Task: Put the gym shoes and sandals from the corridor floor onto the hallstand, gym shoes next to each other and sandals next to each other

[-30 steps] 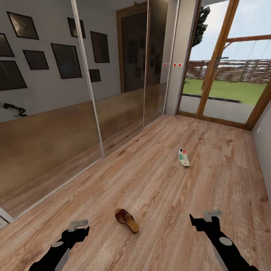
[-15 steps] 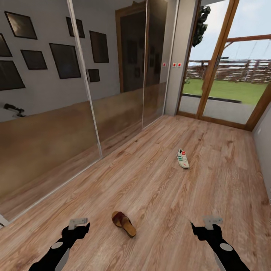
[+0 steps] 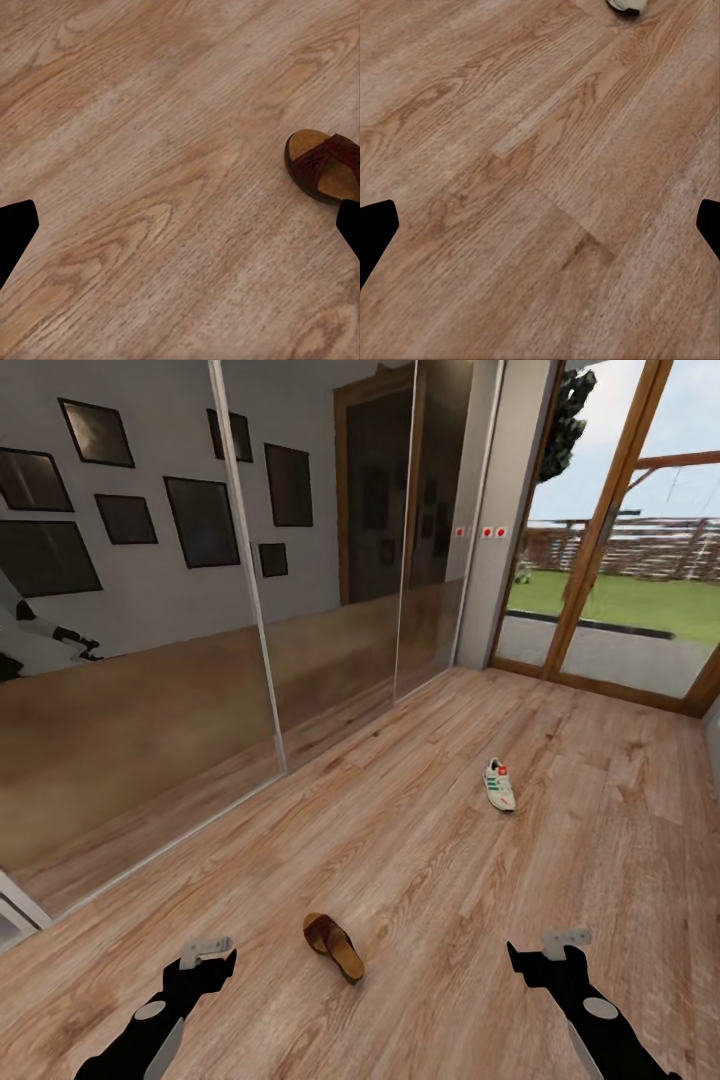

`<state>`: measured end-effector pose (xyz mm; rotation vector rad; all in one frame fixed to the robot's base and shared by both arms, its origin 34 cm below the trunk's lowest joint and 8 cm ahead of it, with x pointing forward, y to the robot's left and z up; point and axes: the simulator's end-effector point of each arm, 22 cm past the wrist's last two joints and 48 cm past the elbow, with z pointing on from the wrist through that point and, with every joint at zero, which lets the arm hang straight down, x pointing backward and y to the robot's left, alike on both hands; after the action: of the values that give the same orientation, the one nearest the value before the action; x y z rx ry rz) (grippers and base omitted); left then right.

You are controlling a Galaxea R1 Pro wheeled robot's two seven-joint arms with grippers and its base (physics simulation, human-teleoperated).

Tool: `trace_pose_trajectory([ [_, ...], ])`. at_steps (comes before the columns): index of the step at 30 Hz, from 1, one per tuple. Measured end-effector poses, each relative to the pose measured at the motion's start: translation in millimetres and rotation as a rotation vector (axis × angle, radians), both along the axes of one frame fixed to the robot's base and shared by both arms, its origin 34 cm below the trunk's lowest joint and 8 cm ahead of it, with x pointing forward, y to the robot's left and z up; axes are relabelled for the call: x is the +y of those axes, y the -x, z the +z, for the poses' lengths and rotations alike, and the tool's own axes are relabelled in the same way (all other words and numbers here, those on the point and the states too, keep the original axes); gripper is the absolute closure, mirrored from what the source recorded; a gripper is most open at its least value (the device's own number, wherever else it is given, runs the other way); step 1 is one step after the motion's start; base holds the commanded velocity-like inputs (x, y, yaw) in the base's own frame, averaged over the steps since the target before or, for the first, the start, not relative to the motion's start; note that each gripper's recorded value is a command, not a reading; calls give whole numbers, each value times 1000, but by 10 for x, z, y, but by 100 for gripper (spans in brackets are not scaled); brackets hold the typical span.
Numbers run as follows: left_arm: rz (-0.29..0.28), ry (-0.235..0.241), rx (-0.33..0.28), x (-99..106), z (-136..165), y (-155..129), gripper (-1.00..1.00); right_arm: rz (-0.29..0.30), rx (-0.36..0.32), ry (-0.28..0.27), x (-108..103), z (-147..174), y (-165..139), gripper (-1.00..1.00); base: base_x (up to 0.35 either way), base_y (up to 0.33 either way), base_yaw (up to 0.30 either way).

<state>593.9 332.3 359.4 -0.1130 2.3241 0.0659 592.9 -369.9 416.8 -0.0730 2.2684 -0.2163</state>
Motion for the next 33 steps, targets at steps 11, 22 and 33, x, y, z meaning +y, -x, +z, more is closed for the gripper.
trace_pose_trajectory([
  [11, 1, 1, 0, -2, 0, -1, -100, 5, -2, 6, 3, 11, -8, -100, -1, -1, 3],
  [22, 2, 2, 3, -5, -11, 11, -100, 12, -1, 16, -1, 15, -11, -100, 0, 0, 10],
  [33, 2, 3, 3, 0, -10, 12, -100, 11, 0, 16, -2, 14, -10, -100, 16, 0, 234],
])
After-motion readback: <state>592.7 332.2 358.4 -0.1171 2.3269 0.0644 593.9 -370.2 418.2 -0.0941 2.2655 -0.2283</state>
